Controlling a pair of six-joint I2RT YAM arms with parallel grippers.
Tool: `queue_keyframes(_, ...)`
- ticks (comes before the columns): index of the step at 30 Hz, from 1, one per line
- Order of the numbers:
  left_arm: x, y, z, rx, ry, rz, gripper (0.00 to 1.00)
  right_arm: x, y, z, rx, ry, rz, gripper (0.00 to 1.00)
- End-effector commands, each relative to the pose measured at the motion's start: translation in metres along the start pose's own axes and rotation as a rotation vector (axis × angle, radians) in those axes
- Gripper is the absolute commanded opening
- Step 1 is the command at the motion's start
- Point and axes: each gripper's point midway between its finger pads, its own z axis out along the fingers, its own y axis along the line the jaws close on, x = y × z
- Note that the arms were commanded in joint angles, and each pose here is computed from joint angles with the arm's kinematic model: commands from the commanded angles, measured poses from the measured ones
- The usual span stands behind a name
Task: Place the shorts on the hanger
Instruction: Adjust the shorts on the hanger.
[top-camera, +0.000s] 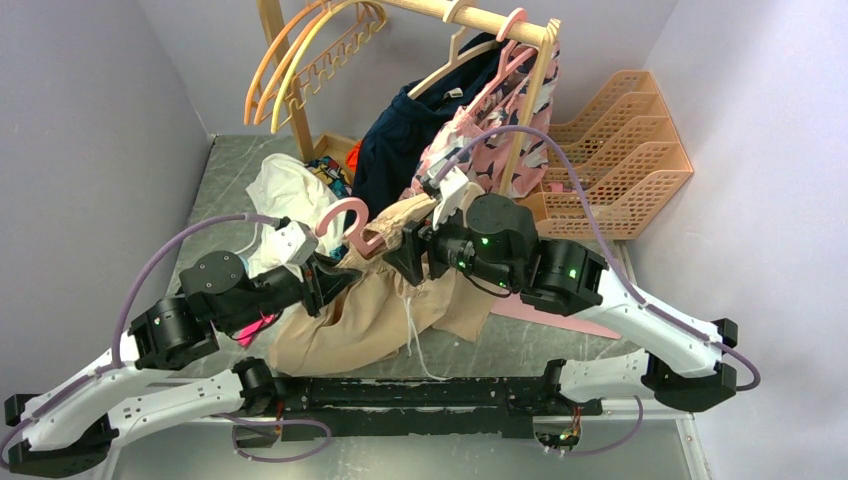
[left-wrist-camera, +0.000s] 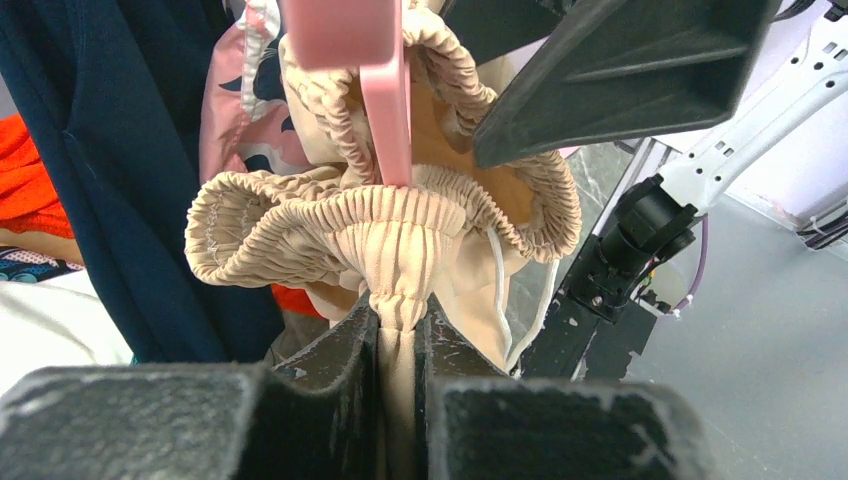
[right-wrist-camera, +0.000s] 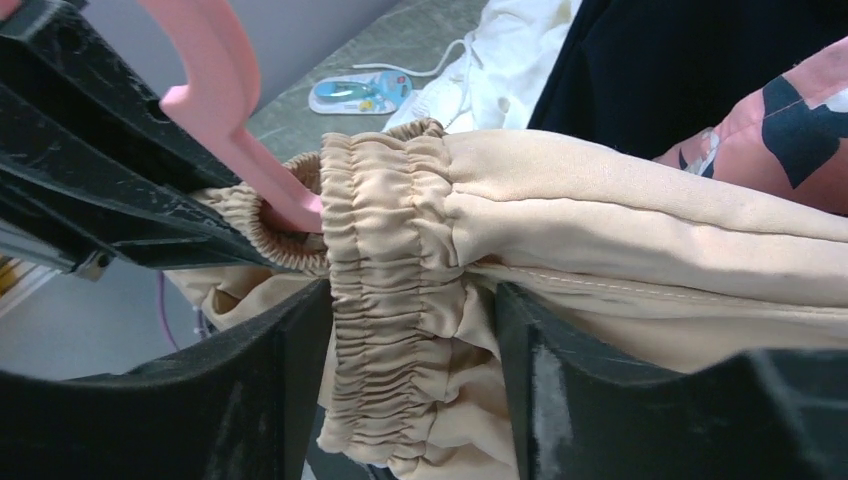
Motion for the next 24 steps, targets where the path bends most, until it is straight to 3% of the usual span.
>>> queue_keyframes(1, -0.043, -0.005, -0.005, 0.012, -0.139, -0.023, 0.07, -0.002, -0.007, 0.002, 0.076, 0.002, -0.002, 0.58)
queue_keyframes(4, -0.041, -0.006, -0.003, 0.014, -0.131, -0.019, 0.07, 0.001, -0.005, 0.003, 0.074, 0.015, -0.016, 0.4)
queue_keyframes(8, -0.04, -0.011, -0.002, 0.045, -0.123, 0.002, 0.07, -0.011, 0.01, -0.001, 0.003, -0.006, -0.01, 0.0)
queue_keyframes(15, -0.034, -0.026, 0.007, 0.132, -0.076, 0.04, 0.07, -0.075, 0.058, -0.027, -0.225, -0.15, 0.069, 0.0)
queue_keyframes(20, -0.037, -0.029, 0.005, 0.148, -0.099, 0.043, 0.07, -0.033, 0.051, -0.008, -0.187, -0.016, 0.057, 0.0)
queue_keyframes(21, -0.039, -0.029, 0.003, 0.151, -0.108, 0.044, 0.07, -0.021, 0.051, -0.006, -0.192, 0.022, 0.046, 0.07)
queue_keyframes(24, -0.043, -0.032, -0.005, 0.171, -0.133, 0.056, 0.07, 0.001, 0.053, -0.011, -0.228, 0.112, -0.006, 0.5)
